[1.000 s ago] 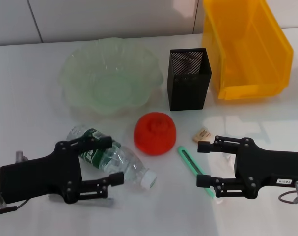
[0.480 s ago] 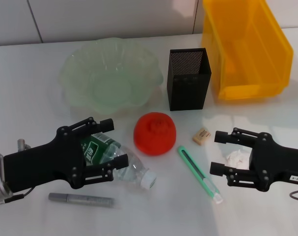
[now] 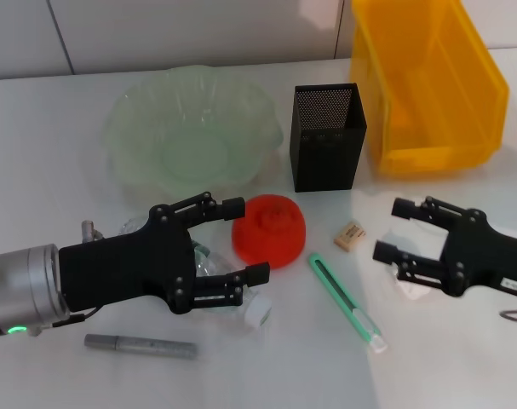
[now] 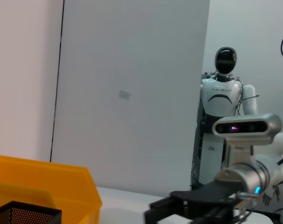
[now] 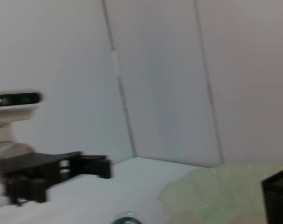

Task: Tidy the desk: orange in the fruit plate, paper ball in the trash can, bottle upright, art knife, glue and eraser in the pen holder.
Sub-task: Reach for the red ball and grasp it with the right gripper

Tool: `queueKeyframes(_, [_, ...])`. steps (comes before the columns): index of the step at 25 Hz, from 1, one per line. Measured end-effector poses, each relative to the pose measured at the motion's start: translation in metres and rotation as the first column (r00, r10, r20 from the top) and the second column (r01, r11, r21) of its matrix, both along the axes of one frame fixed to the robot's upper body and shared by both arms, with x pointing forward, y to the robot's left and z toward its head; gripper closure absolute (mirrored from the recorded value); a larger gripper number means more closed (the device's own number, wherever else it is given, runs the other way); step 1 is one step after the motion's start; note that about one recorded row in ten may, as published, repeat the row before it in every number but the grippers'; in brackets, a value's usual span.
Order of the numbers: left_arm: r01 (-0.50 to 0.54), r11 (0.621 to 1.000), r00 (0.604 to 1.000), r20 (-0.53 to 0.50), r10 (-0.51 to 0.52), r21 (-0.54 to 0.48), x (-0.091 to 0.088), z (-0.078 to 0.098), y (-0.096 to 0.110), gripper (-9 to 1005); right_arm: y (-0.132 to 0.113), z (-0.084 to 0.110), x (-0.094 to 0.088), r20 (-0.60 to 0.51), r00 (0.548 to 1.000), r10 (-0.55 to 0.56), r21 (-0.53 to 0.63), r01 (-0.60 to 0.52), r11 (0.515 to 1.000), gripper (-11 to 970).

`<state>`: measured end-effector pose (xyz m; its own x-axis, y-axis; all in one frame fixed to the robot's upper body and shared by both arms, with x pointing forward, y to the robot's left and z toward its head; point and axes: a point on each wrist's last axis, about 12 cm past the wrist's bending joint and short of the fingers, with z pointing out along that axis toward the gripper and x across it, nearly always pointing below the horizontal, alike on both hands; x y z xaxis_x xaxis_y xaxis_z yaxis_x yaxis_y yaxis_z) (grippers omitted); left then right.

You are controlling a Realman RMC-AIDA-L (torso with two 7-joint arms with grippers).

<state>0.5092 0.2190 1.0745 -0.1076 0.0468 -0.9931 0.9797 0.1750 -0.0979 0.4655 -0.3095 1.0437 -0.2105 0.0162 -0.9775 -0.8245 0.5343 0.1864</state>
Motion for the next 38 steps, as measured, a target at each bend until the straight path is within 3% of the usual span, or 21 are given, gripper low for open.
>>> queueKeyframes(7, [-0.027,1.000,0.999,-0.036,0.027,-0.005,-0.012,-0.007,0.012,158,0.033,-0.010,0.024,0.064,0.997,-0.044,0.002,0.044,0.999,212])
queueKeyframes(17, [-0.032,0.999,0.998,-0.047,0.032,-0.005,-0.017,-0.011,0.013,162,0.060,-0.013,0.051,0.028,1.000,-0.003,-0.070,0.005,0.998,217])
queueKeyframes(38, [-0.031,0.999,0.998,-0.060,0.031,0.006,-0.022,-0.015,0.016,172,0.095,-0.022,0.071,-0.032,0.998,0.048,-0.186,-0.054,0.981,228])
